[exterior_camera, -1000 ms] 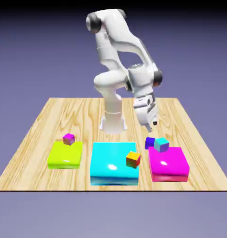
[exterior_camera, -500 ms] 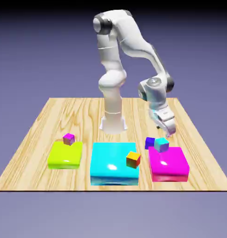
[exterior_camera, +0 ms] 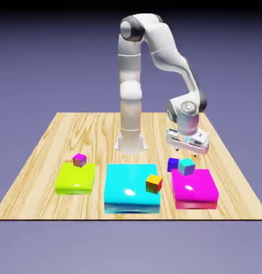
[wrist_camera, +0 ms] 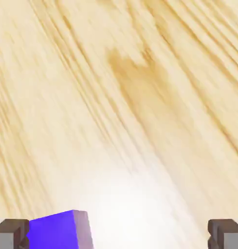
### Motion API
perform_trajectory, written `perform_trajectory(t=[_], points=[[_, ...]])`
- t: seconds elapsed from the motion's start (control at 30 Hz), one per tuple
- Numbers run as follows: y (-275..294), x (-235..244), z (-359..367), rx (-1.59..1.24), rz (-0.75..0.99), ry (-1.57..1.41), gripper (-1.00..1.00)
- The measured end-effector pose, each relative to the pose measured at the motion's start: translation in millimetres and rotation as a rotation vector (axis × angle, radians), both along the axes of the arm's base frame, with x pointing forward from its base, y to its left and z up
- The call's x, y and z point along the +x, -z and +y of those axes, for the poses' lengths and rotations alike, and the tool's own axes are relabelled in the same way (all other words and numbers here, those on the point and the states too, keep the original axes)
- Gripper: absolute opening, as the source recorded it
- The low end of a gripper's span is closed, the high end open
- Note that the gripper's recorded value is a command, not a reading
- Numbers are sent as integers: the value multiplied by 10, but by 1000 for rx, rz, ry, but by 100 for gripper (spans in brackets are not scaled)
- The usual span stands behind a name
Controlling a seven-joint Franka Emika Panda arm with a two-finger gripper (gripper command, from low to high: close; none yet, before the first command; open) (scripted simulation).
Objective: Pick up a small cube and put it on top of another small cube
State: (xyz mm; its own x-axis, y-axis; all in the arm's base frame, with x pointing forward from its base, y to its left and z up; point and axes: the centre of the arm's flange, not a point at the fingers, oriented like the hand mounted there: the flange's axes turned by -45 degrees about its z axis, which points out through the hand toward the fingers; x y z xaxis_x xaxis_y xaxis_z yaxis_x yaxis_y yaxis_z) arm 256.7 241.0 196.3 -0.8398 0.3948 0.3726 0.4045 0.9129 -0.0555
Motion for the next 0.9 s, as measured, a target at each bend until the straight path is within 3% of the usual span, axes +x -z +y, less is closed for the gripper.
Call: perform_trajectory(t=[0.23, 0.73, 0.77, 0.9], points=[[128, 49, -342, 67, 35, -177, 0], [751, -79, -394, 71, 34, -151, 0], [784, -93, -397, 71, 35, -150, -100], [649, -40, -389, 68, 33, -153, -100]])
